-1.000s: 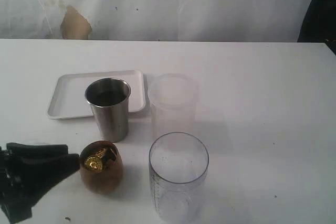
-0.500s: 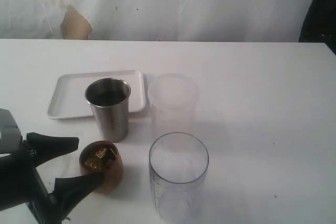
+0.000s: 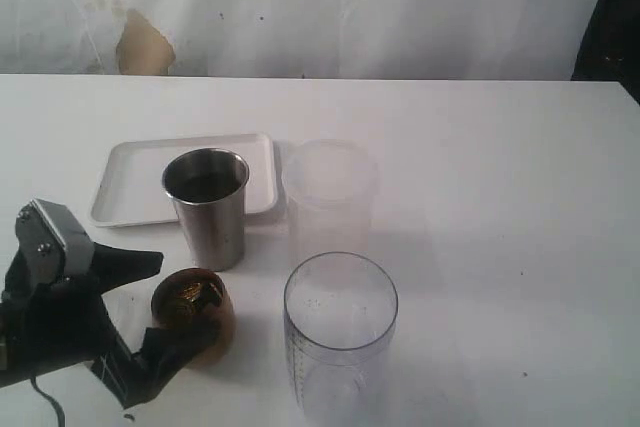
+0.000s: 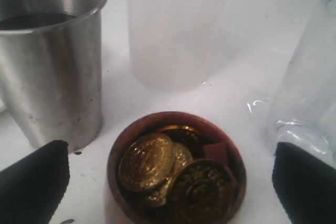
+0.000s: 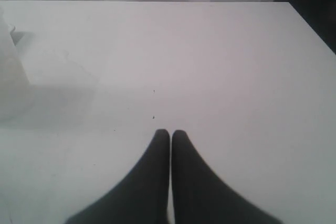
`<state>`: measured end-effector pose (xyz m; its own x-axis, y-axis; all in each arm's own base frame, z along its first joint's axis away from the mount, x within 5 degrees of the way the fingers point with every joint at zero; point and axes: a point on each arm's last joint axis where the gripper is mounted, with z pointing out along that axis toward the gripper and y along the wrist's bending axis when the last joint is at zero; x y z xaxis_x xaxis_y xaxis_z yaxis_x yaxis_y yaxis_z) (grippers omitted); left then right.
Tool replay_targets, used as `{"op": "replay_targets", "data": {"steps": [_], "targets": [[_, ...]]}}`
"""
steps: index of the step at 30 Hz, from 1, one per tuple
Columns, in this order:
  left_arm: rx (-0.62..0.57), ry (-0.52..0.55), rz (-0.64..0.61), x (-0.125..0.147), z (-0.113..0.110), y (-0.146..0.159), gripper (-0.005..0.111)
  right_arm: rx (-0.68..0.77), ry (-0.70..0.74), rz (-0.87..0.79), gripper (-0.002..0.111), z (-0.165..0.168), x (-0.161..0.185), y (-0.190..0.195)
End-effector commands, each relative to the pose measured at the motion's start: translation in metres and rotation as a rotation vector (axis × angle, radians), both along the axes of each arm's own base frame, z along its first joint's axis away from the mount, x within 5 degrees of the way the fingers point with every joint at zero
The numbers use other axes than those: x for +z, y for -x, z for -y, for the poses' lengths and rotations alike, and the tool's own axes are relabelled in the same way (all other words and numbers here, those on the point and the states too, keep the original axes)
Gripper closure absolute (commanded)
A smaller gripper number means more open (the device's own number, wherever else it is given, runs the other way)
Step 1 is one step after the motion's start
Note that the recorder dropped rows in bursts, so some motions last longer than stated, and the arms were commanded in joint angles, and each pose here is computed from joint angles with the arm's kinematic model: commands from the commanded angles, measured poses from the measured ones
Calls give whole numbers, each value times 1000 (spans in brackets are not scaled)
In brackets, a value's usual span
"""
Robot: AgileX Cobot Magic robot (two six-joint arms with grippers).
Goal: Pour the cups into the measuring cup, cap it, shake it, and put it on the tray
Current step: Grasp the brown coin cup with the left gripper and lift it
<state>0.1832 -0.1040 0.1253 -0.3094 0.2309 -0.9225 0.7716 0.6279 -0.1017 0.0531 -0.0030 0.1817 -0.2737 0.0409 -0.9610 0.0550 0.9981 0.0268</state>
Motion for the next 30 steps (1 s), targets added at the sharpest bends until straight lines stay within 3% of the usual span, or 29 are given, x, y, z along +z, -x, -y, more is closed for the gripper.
{"op": "replay_targets", "data": {"steps": [1, 8, 15, 30], "targets": [[-1, -34, -59, -16, 2, -8, 6, 4, 1, 15, 107, 0, 0, 0], [-81, 14, -108, -27, 12, -15, 6, 4, 1, 15, 107, 0, 0, 0], [-133, -2, -154, -30, 17, -24, 6, 4, 1, 15, 107, 0, 0, 0], [-122, -15, -154, -30, 17, -29, 6, 4, 1, 15, 107, 0, 0, 0]]}}
